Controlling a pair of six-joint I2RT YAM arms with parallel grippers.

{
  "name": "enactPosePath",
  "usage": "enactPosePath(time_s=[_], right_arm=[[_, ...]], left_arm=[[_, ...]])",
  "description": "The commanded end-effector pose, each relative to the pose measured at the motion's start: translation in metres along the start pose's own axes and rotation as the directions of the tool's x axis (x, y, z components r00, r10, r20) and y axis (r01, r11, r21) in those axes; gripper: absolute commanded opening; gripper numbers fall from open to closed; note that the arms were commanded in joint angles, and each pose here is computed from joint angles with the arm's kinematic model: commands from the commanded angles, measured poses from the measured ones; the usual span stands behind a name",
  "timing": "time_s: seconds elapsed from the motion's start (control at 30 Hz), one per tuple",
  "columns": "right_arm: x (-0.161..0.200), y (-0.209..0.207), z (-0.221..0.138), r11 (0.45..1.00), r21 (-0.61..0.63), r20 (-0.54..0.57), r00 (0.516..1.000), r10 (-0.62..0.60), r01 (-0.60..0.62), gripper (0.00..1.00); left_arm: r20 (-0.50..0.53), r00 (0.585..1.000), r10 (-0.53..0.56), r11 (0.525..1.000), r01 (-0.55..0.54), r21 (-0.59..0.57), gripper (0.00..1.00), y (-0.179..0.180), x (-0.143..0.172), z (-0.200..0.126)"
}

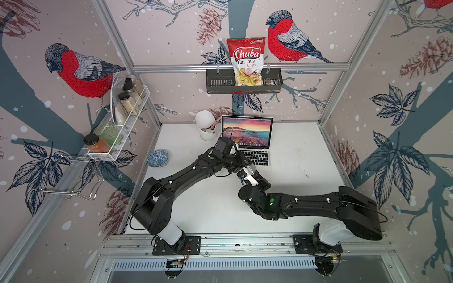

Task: Remove the wireless mouse receiver from the laptop
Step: Place the mouse at the center of the board.

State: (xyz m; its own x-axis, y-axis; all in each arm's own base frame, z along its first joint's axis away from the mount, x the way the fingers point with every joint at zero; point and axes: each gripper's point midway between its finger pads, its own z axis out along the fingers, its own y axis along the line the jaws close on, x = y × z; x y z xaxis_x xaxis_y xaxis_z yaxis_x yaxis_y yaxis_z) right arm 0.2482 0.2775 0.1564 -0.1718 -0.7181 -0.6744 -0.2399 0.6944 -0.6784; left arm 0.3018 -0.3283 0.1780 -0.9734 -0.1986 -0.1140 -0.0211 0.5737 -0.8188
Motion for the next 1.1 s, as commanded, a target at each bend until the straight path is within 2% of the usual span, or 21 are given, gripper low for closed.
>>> enactPosePath(time_s=[0.0,0.03,0.07,0.1,0.13,0.23,0.33,0.43,0.5,0.6,0.7,0.8,0.83,0.93,1.07], right_arm=[[-0.013,0.001,-0.002,0.996,-0.039,0.031,0.996,0.086,-0.084,0.00],[-0.013,0.002,-0.002,0.995,-0.045,0.031,0.996,0.085,-0.084,0.00],[-0.014,0.001,-0.003,0.995,-0.050,0.033,0.995,0.090,-0.089,0.00],[-0.015,0.000,-0.004,0.994,-0.055,0.034,0.995,0.096,-0.094,0.00],[-0.015,0.000,-0.005,0.993,-0.063,0.032,0.995,0.099,-0.097,0.00],[-0.017,-0.002,-0.010,0.987,-0.107,0.023,0.993,0.120,-0.117,0.00],[-0.014,0.000,-0.018,0.969,-0.205,-0.010,0.990,0.137,-0.137,0.00],[-0.004,0.010,-0.031,0.911,-0.374,-0.096,0.984,0.148,-0.173,0.00],[0.004,0.017,-0.042,0.839,-0.498,-0.173,0.973,0.153,-0.221,0.00],[0.012,0.020,-0.062,0.711,-0.639,-0.258,0.953,0.160,-0.292,0.00],[0.016,0.020,-0.074,0.582,-0.730,-0.326,0.931,0.163,-0.358,0.00],[0.014,0.021,-0.083,0.466,-0.789,-0.372,0.915,0.153,-0.399,0.00],[0.012,0.022,-0.086,0.442,-0.802,-0.377,0.914,0.148,-0.402,0.00],[0.009,0.032,-0.095,0.297,-0.850,-0.427,0.899,0.094,-0.435,0.00],[0.014,0.049,-0.104,0.100,-0.853,-0.514,0.858,0.008,-0.512,0.00]], left_arm=[[-0.037,0.989,0.147,0.988,-0.144,0.057,0.07,-0.011,0.010,0.000],[-0.033,0.988,0.150,0.987,-0.148,0.057,0.24,-0.011,0.010,0.000],[-0.028,0.988,0.154,0.987,-0.153,0.057,0.51,-0.011,0.009,0.001],[-0.019,0.986,0.163,0.985,-0.162,0.055,0.90,-0.011,0.007,0.001],[-0.008,0.985,0.172,0.984,-0.171,0.049,0.98,-0.011,0.005,0.001],[0.046,0.977,0.210,0.977,-0.211,0.010,0.98,-0.008,-0.007,0.001],[0.146,0.951,0.272,0.962,-0.264,-0.073,0.98,-0.005,-0.028,-0.006],[0.294,0.889,0.350,0.929,-0.290,-0.230,0.98,0.001,-0.057,-0.030],[0.405,0.818,0.408,0.896,-0.274,-0.349,0.99,0.004,-0.078,-0.058],[0.526,0.706,0.474,0.859,-0.239,-0.453,0.99,0.002,-0.095,-0.100],[0.596,0.614,0.518,0.836,-0.216,-0.504,0.99,-0.003,-0.099,-0.135],[0.632,0.544,0.552,0.815,-0.195,-0.545,0.99,-0.002,-0.098,-0.163],[0.640,0.525,0.561,0.811,-0.191,-0.553,0.99,-0.002,-0.096,-0.171],[0.657,0.483,0.579,0.799,-0.177,-0.575,0.99,0.006,-0.089,-0.189],[0.661,0.467,0.588,0.792,-0.165,-0.588,0.99,0.018,-0.079,-0.200]])
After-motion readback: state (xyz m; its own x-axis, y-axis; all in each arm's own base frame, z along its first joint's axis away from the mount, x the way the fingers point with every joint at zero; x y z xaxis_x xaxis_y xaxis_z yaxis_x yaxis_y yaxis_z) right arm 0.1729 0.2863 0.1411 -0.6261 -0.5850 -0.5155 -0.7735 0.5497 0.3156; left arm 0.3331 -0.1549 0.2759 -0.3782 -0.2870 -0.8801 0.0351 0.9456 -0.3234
